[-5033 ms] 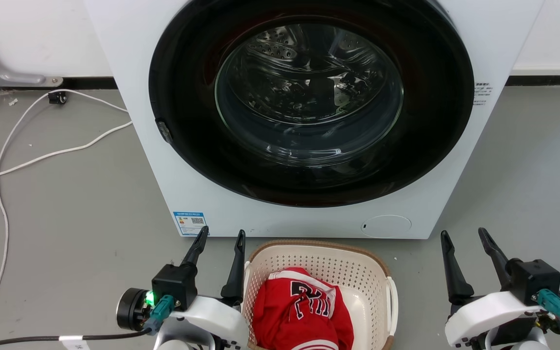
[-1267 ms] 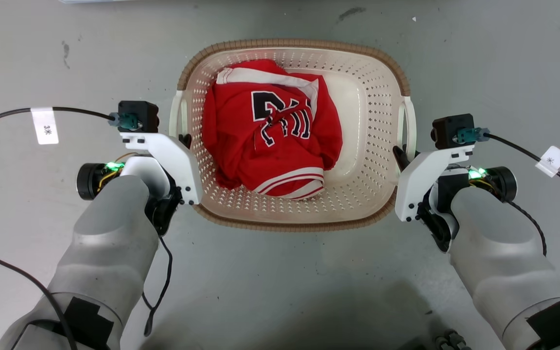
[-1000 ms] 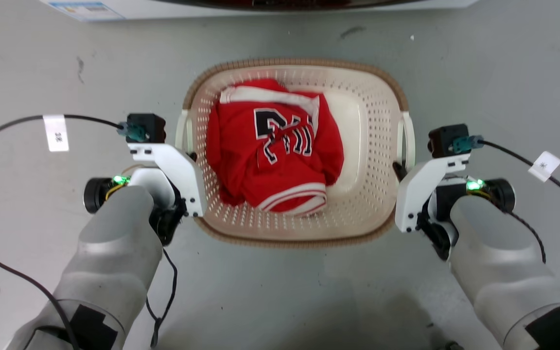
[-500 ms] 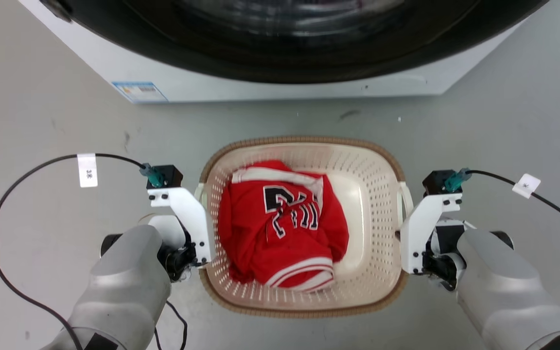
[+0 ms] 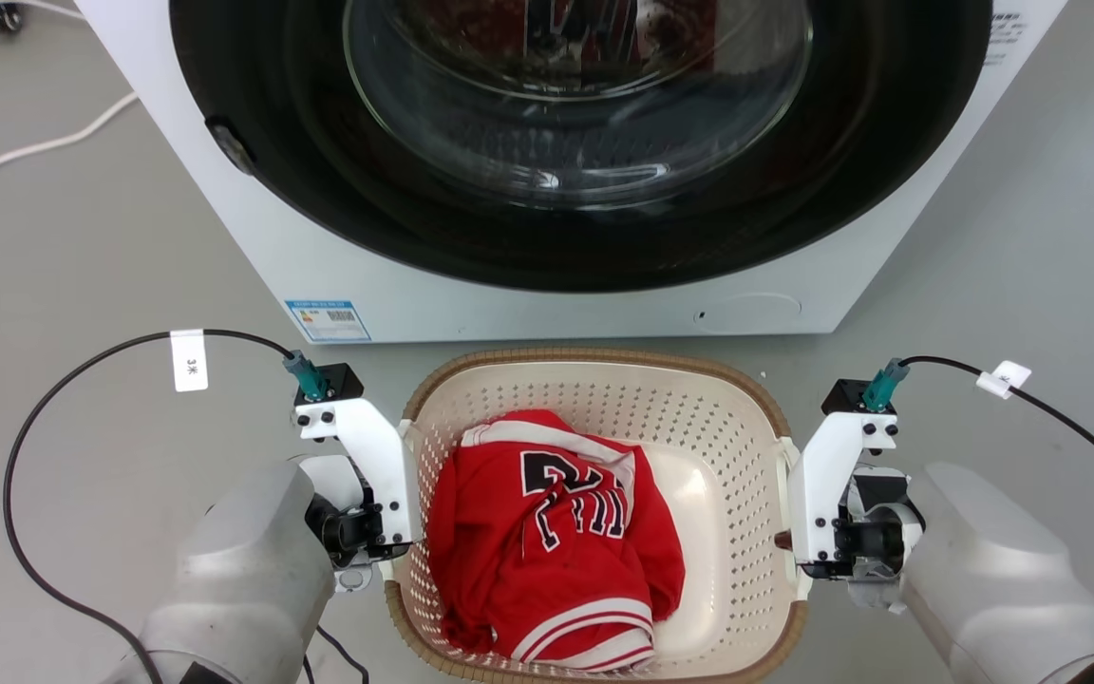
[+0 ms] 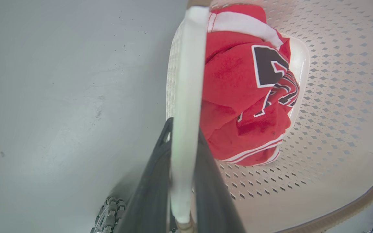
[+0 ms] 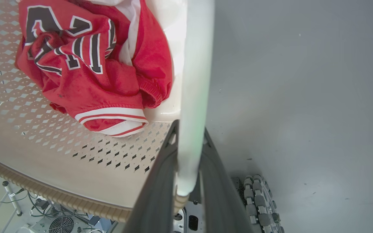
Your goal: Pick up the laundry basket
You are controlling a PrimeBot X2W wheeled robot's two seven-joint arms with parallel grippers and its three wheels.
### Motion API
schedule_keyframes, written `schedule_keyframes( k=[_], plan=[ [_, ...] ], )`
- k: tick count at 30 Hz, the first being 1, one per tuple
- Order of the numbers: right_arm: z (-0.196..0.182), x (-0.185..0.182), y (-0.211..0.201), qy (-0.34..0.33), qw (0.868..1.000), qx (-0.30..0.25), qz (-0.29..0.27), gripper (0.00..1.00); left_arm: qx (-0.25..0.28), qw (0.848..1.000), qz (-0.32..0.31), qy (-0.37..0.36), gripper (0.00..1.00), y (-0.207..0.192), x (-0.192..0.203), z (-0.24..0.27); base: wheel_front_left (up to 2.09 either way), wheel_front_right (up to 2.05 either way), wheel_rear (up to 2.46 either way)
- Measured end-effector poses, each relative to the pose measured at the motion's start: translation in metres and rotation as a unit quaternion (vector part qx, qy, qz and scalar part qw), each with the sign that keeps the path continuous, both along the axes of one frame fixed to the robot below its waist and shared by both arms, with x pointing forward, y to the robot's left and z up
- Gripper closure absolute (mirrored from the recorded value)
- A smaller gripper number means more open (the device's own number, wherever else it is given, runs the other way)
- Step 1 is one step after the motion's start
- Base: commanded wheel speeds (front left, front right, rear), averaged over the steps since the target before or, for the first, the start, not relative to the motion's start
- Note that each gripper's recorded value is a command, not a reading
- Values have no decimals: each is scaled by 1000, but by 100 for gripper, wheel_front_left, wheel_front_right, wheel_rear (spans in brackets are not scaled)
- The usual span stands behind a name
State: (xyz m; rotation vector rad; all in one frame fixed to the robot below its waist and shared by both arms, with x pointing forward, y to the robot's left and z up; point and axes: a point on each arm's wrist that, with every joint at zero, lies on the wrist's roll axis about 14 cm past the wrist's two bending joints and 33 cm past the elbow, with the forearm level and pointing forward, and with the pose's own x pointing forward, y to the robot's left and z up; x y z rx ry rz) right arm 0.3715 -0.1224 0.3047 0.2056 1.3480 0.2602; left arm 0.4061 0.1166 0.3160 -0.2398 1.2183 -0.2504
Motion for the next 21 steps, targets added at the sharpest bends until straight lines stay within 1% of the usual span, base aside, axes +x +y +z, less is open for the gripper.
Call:
schedule_keyframes(
  k=[13, 21],
  plan=[
    [36, -7, -1, 16, 1000, -2, 5, 100, 3, 1000, -7, -20, 100, -2, -7, 35, 0, 0, 0],
    [41, -22, -1, 31, 999, -6, 10, 100, 6, 1000, -12, -13, 100, -3, -23, 40, 0, 0, 0]
  ],
)
